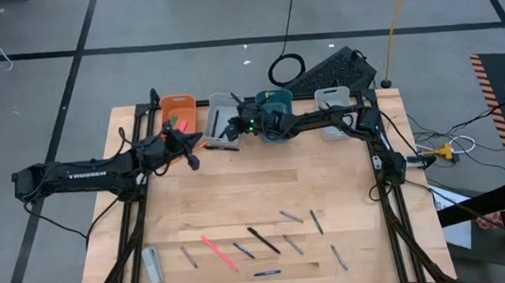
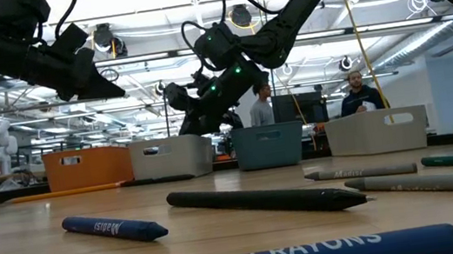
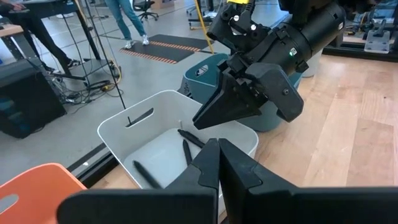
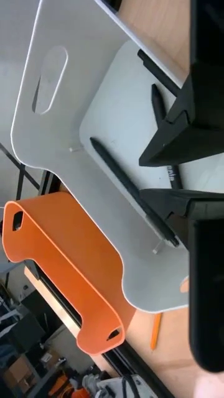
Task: Sort crayons/erasers/pens/pencils in bins
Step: Put the black pen into the left gray bin
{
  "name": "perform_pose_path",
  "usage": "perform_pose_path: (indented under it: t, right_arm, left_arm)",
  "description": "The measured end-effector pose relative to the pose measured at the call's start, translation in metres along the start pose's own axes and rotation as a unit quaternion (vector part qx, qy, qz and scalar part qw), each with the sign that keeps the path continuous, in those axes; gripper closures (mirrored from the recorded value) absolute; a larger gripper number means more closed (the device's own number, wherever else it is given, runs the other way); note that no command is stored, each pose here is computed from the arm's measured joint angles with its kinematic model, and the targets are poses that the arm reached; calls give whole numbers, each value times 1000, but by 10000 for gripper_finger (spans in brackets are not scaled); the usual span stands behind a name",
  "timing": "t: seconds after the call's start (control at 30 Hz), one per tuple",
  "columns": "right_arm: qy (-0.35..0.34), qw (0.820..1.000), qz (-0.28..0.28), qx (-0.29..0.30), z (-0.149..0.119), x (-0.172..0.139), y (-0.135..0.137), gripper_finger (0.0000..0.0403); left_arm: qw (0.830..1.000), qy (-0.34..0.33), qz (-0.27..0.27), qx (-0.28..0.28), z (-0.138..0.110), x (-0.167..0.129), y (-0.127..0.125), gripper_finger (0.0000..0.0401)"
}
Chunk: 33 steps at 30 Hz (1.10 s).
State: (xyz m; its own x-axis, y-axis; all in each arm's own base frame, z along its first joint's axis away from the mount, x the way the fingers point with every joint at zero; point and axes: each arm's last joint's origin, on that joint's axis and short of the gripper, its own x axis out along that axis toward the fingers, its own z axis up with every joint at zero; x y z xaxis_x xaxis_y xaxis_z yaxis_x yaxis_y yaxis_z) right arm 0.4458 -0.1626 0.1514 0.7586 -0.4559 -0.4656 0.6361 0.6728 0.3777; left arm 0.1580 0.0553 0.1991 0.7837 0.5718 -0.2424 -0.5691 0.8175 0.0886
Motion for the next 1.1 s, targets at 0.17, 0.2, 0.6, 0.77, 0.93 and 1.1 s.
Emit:
perform_pose_path:
  t: [0.17,0.2,0.6,0.77,0.93,1.1]
  right_arm:
    - [-3,999,5,-36,1,-1,2,346]
    - [-3,999,11,-45,3,-3,3,350]
    - [62,982,-62,-166,40,-68,14,401]
    - [76,979,-92,-165,40,-61,-2,402]
    - [92,981,-83,-151,27,-40,-15,402]
    - [80,987,-46,-133,23,-26,-20,402]
  left_arm:
    - [1000,5,0,1,-1,0,0,389]
    - [1000,7,0,1,-1,0,0,388]
    - [999,35,-12,-4,-7,-1,-3,395]
    - [999,28,-17,-4,-6,-2,-5,393]
    - [999,27,-22,-5,-6,-2,-6,397]
    - [999,27,-28,-4,-6,-1,-6,392]
